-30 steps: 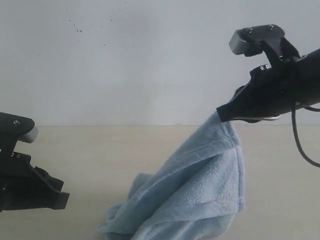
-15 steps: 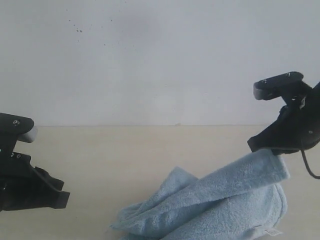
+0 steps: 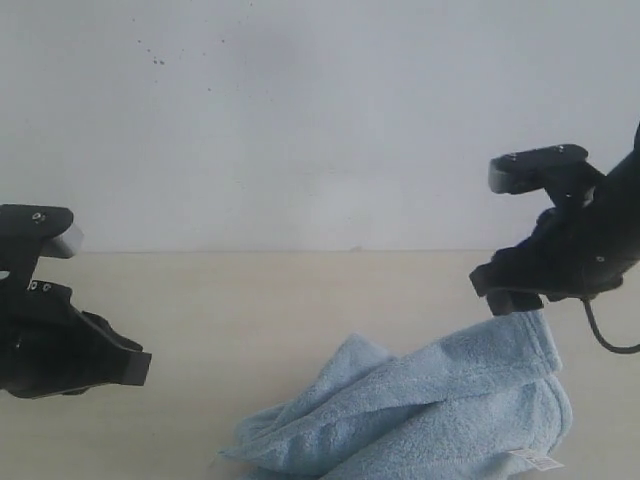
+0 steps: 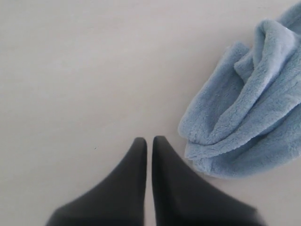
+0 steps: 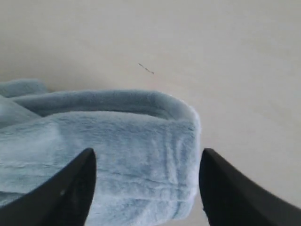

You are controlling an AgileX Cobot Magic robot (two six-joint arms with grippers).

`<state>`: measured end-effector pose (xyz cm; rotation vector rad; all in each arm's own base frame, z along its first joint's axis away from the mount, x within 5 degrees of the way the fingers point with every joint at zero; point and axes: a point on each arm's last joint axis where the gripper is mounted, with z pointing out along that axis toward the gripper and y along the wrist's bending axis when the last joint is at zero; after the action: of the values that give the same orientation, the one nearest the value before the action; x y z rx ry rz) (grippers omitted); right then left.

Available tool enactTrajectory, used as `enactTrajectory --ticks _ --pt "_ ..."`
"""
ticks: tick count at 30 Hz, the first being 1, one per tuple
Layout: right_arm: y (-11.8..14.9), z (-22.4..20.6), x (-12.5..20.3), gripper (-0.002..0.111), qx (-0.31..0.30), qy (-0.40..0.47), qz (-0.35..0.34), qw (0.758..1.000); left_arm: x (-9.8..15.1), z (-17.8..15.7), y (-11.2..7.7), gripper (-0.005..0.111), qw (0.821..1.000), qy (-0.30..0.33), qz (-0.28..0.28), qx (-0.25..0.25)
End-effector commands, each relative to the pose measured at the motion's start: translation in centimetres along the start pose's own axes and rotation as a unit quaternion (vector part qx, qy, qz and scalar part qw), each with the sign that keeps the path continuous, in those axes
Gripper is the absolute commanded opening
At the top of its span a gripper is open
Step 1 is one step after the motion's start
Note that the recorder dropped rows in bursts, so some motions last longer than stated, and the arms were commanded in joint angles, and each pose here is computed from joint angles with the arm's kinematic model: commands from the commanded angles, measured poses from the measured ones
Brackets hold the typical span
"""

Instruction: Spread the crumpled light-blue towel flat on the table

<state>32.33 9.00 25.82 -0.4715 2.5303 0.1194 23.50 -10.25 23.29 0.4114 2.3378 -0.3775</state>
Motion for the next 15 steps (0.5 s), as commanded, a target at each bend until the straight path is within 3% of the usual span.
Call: enactTrajectory --ticks 1,4,7,10,15 --pt "5.9 -2.4 -0.9 0.058 -0.061 -0.028 -0.143 0.987 -0.1 0.0 -0.4 0.004 1.0 0.006 -0.002 0.013" --pt "11.0 -1.4 0.4 0.058 -0.101 -0.021 -0.288 0.952 0.1 0.4 -0.4 0.004 1.0 0.015 -0.003 0.013" --pt "14.5 0.2 1.9 0.058 -0.107 -0.021 -0.39 0.914 0.2 0.7 -0.3 0.004 1.0 0.022 -0.004 0.013" --pt "16.2 1.7 2.9 0.058 -0.108 -0.009 -0.412 0.905 0.4 0.9 -0.3 0.004 1.0 0.028 -0.005 0.014" --pt "16.4 4.4 3.4 0.058 -0.095 0.015 -0.426 0.9 0.4 0.9 -0.3 0.004 1.0 0.028 -0.005 0.014"
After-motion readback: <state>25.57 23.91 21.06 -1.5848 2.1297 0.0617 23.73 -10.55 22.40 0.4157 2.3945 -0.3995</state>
